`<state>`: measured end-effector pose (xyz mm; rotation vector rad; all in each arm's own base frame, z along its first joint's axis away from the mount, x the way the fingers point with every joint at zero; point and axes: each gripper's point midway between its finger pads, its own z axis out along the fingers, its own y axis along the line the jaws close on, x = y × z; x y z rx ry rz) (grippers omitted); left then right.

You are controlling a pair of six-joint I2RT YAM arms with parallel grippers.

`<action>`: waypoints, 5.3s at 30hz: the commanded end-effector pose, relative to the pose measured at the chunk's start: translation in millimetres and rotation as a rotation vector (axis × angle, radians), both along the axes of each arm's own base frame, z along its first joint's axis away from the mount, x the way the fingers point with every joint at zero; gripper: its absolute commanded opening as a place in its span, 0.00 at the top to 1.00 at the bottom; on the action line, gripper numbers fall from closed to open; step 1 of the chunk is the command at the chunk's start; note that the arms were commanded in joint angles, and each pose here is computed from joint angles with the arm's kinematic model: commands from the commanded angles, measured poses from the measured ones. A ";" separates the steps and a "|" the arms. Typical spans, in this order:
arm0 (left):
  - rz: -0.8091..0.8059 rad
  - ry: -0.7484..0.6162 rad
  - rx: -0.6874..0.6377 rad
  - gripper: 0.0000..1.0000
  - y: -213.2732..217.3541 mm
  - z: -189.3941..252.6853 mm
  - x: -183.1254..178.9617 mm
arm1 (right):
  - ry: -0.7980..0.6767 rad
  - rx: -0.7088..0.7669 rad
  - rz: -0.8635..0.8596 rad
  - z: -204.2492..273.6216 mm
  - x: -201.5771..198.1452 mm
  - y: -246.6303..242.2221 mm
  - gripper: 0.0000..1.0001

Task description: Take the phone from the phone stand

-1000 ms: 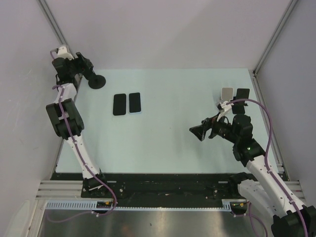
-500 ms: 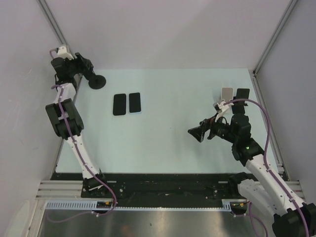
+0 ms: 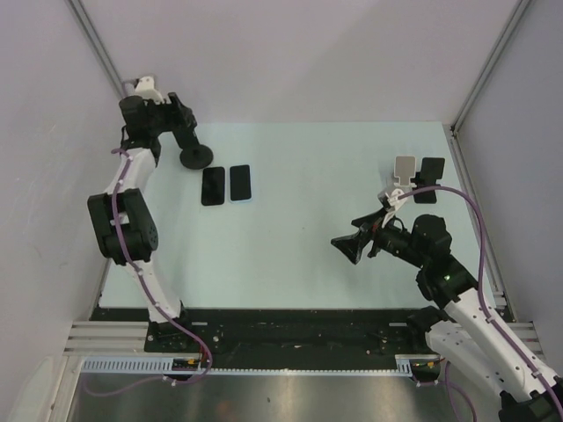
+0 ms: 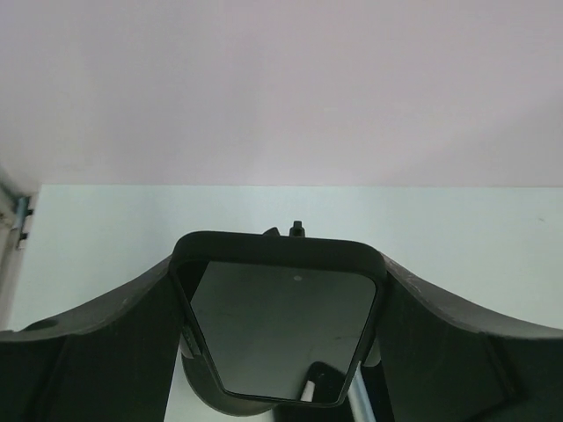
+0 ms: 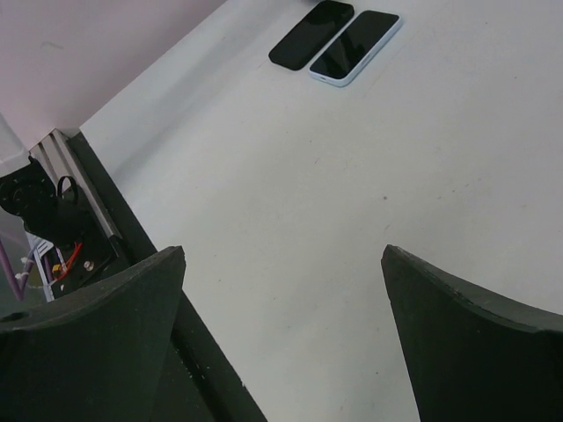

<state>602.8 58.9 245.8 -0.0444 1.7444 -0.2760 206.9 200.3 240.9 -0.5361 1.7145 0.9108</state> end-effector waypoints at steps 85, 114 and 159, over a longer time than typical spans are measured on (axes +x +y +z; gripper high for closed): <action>-0.846 -0.027 -0.064 1.00 -364.0 18.5 -406.9 | 0.006 -0.160 0.060 -39.3 -44.9 81.1 1.00; -0.872 0.009 -0.119 1.00 -339.1 15.4 -399.0 | 0.071 -0.138 -0.018 -53.2 -17.7 69.3 1.00; -0.277 -0.054 0.021 1.00 -228.6 98.1 -364.9 | 0.087 -0.219 -0.346 -22.7 14.9 24.9 0.20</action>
